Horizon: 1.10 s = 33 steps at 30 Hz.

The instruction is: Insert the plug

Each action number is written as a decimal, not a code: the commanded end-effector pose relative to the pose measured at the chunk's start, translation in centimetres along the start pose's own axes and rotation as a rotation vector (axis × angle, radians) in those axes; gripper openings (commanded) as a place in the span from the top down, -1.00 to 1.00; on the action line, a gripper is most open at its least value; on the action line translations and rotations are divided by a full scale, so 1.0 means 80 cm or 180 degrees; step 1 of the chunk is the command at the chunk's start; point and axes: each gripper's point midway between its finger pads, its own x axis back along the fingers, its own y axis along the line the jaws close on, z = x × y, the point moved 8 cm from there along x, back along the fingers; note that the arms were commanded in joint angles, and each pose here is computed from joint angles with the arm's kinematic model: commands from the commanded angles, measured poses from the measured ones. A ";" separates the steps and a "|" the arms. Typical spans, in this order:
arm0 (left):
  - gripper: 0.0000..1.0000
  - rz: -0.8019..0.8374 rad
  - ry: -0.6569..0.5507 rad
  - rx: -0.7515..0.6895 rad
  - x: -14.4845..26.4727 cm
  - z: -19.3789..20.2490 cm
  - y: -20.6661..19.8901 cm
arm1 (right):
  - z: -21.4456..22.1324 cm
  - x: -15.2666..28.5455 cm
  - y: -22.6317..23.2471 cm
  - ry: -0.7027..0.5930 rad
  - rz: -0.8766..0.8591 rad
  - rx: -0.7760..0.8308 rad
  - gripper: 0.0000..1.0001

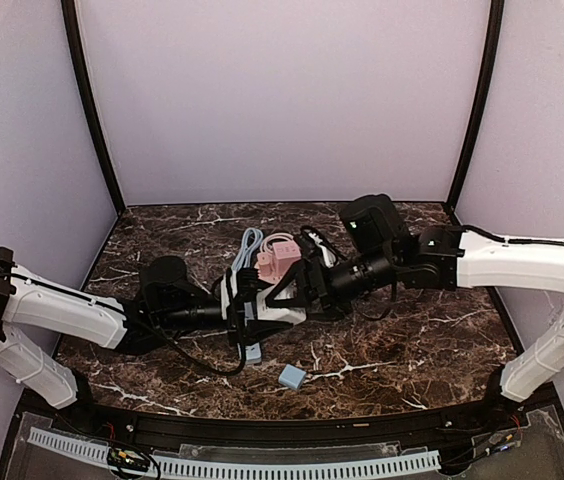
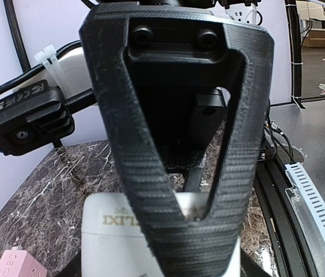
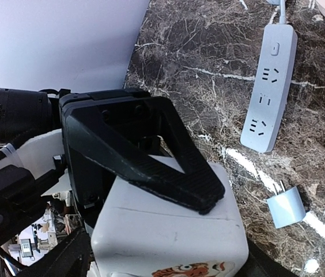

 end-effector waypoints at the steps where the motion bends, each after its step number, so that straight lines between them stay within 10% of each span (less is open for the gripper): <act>1: 0.98 -0.0054 -0.0126 -0.0075 0.004 -0.010 -0.003 | -0.009 -0.004 0.016 -0.0004 -0.0160 0.0071 -0.47; 7: 0.81 -0.0123 -0.0029 -0.0128 -0.002 -0.005 -0.007 | -0.010 -0.007 0.015 0.0026 -0.0124 0.0118 0.04; 16: -0.91 -0.0449 0.0169 0.0125 0.009 0.016 -0.012 | 0.000 0.007 -0.013 -0.0171 0.0239 0.0284 0.64; 33: -0.88 -0.3316 0.1517 0.2001 0.051 0.101 0.035 | -0.001 0.091 -0.099 -0.0928 0.1122 0.0291 0.82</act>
